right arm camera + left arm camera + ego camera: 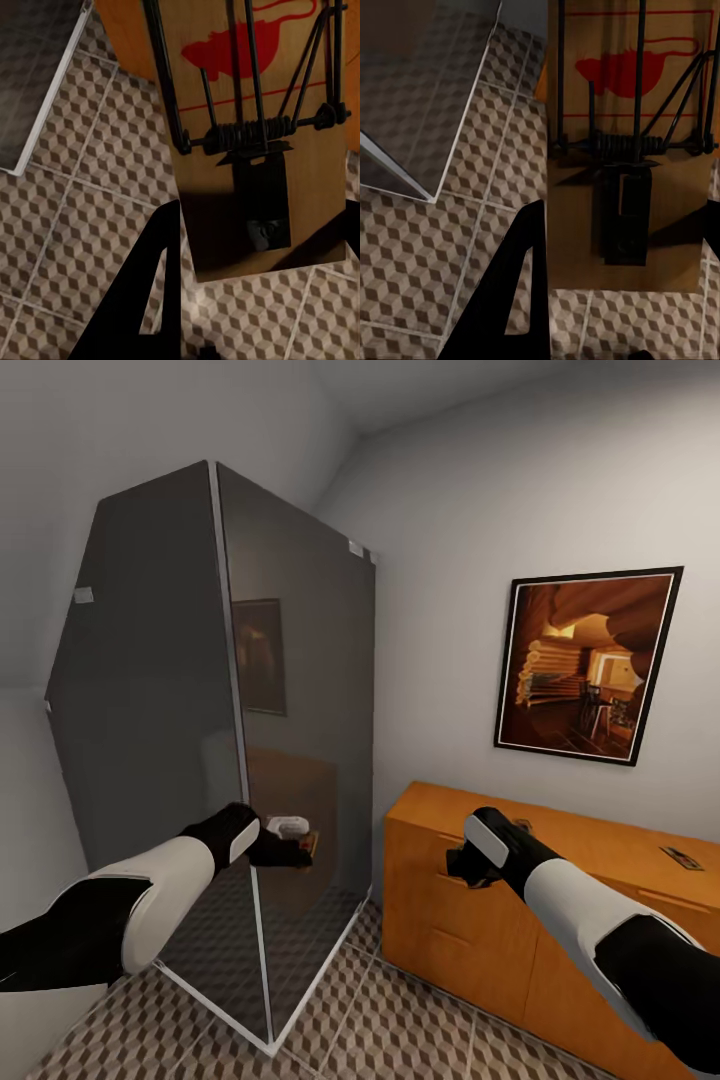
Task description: Take the four mousetraps from the cabinet in the bathroom and place them on the bathroom floor. Make sure all four end up on the same floor surface, and ensure that at least two of them are either under or directly next to the same bathroom sink.
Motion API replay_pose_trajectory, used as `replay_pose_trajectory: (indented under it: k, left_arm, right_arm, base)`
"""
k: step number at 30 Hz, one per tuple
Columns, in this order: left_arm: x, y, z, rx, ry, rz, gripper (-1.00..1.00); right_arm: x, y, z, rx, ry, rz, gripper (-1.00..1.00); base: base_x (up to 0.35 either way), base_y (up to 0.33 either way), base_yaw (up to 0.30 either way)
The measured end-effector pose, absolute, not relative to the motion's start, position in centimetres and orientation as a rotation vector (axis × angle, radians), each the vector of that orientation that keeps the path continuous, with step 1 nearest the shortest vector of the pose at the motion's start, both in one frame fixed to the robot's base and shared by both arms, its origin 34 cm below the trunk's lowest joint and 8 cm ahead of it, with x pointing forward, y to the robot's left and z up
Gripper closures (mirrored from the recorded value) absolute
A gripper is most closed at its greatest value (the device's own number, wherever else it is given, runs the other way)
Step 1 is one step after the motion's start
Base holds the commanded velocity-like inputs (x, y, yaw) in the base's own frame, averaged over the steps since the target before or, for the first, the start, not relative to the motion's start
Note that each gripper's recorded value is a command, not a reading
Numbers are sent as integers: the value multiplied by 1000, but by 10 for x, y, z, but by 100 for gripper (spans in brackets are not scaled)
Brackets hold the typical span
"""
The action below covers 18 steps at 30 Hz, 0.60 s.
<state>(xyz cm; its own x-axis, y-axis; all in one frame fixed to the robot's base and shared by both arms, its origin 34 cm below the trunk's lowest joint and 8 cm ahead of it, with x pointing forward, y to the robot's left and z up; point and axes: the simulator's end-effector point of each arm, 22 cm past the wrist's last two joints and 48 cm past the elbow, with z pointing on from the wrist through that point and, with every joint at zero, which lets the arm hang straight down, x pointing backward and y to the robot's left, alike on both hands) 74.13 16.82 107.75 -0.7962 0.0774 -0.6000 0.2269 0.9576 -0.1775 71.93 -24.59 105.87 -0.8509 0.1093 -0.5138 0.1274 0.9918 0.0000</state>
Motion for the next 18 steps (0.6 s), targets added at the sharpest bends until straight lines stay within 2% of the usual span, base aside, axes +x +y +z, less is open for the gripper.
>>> replay_pose_trajectory:
  k: [11,18]
  left_arm:
    - [724,172,1044,199,2539,-309,100]
    - [694,193,986,121,2619,-304,100]
  right_arm:
    - [717,-208,1056,116,2605,-2,100]
    - [699,-210,1025,137,2672,-21,100]
  base:
    - [-1,1,4]
    - [0,0,0]
